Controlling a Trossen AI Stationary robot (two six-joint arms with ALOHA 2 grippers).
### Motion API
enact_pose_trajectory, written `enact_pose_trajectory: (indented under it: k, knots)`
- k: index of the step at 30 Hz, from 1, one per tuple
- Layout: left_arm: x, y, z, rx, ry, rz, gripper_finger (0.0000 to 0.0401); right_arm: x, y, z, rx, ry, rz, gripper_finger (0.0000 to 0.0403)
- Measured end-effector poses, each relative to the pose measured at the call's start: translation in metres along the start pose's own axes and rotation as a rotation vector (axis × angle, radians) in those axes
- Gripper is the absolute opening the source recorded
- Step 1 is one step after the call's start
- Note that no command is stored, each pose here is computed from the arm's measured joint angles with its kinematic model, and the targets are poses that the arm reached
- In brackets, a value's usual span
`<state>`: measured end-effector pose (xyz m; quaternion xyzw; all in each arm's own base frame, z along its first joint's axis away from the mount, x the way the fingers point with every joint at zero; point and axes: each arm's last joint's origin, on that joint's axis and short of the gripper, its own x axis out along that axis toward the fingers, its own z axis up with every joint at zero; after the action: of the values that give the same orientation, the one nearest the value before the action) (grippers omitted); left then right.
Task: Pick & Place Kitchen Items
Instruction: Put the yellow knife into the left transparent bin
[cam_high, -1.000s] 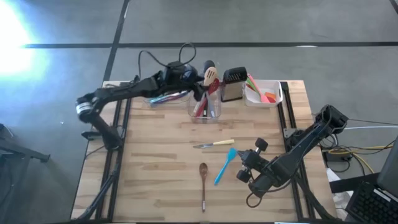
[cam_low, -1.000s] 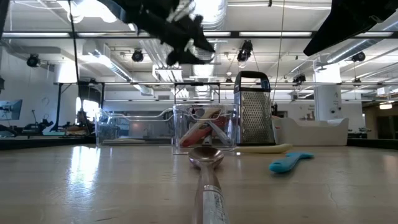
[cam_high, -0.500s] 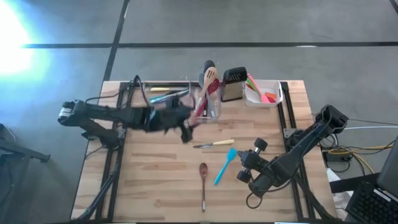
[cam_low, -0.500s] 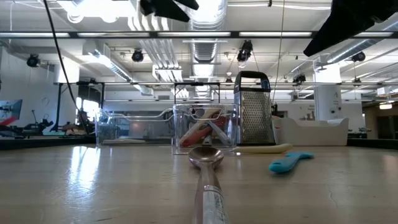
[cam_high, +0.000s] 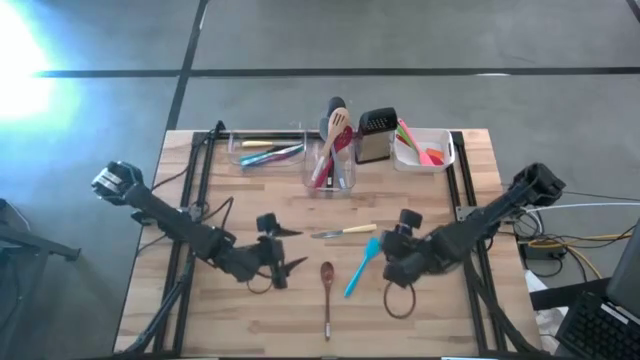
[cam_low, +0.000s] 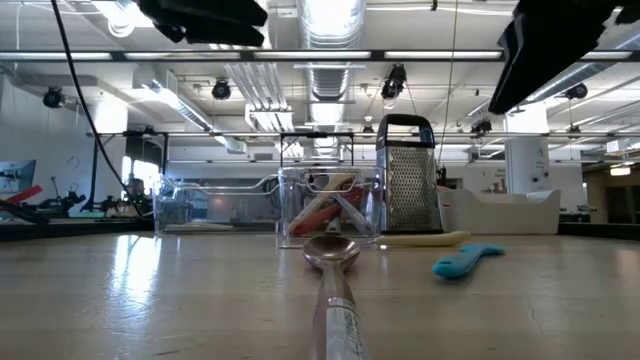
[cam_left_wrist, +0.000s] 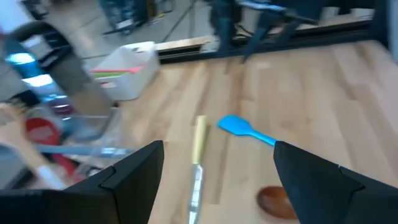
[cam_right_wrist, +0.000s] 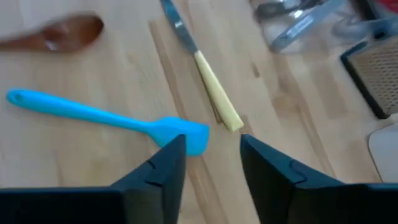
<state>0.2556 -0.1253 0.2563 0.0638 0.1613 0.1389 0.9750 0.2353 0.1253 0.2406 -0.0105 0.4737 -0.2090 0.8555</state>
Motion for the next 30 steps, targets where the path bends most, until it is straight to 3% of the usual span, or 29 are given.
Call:
enact_pose_trajectory:
  k: [7, 15, 22, 30]
  knots:
    - [-0.008, 0.007, -0.004, -0.024, -0.025, -0.071, 0.0306, 0.026, -0.033, 0.023, -0.059, 0.128, 0.048, 0.0188]
    - [-0.015, 0.014, -0.010, -0.020, -0.023, -0.122, 0.0306, 0.057, -0.062, 0.046, -0.067, 0.179, 0.206, 0.0185]
    - [-0.017, 0.017, -0.015, -0.023, -0.018, -0.121, 0.0306, 0.080, -0.079, 0.043, -0.093, 0.238, 0.195, 0.0171]
    - [-0.017, 0.016, -0.015, -0.024, -0.018, -0.120, 0.0306, 0.117, -0.089, 0.026, -0.052, 0.286, 0.274, 0.0161]
